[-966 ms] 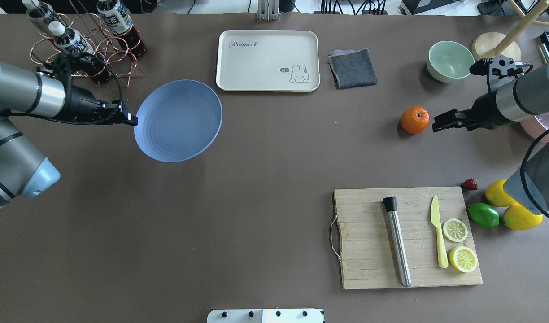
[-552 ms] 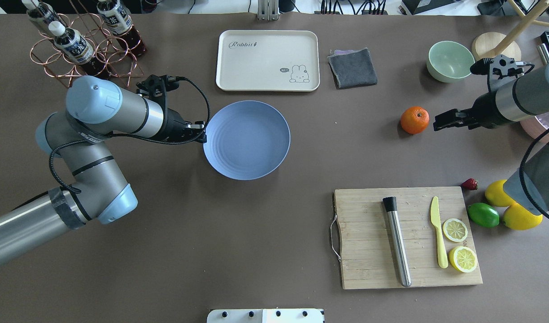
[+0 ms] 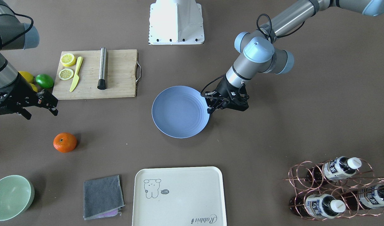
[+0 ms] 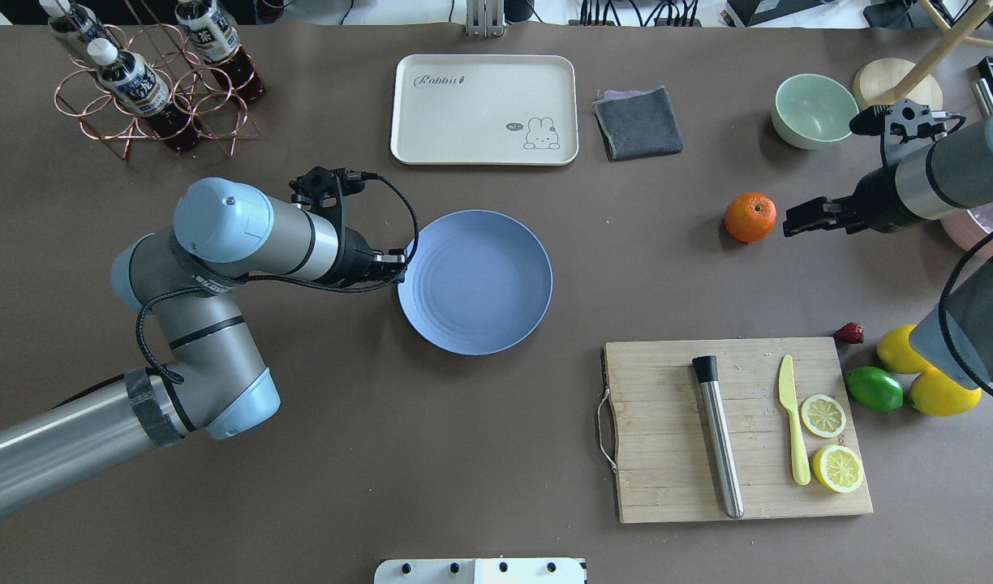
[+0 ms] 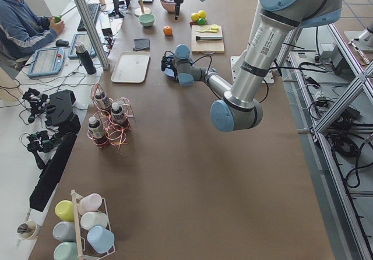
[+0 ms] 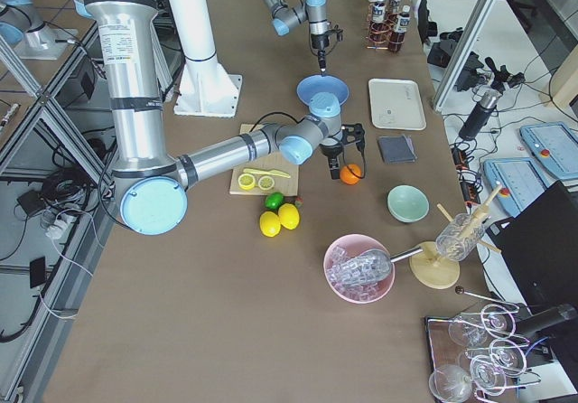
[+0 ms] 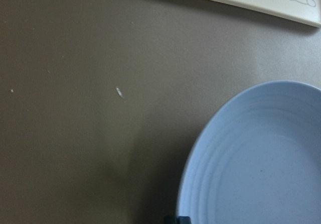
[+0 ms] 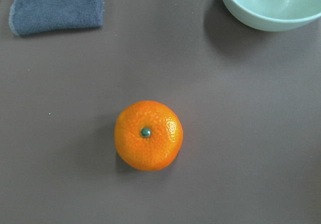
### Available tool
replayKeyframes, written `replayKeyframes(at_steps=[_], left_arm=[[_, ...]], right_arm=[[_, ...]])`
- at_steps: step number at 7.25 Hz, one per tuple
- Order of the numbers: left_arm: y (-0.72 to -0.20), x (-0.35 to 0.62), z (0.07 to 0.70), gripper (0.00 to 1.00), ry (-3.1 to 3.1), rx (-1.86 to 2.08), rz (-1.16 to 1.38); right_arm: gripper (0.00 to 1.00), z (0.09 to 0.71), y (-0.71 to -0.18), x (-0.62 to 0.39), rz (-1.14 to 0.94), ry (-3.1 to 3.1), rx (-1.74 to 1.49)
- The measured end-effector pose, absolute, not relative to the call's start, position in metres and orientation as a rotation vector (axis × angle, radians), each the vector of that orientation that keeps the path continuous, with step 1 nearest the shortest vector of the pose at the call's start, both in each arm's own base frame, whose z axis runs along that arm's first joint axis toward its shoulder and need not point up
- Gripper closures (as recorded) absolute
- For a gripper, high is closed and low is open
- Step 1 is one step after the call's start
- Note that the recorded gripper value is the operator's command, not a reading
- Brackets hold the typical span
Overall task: Pick orange to plate
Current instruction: 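Push the blue plate inward with the left gripper while right hovers over orange, then lower the right gripper onto the orange and close it while the left arm withdraws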
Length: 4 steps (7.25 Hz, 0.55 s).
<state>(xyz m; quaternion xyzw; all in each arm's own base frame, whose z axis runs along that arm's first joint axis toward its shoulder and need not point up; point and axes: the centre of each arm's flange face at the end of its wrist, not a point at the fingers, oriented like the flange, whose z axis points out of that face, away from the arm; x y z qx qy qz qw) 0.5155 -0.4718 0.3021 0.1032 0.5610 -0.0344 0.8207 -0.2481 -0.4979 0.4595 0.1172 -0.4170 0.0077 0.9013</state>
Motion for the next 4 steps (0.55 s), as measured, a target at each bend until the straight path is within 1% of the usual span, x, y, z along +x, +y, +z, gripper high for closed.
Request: replayKeyframes(at_steps=[2,4], left_arm=[[-0.472,0.505,0.297,0.02,1.2,0.236,-0.077],[-0.509,0.444,0.307,0.02,1.142,0.219,-0.074]], right_arm=[[0.0,0.458,-0.499,-0.25,0.013,-0.865,0.243],[0.0,0.452,-0.509,-0.263,0.01,-0.857,0.227]])
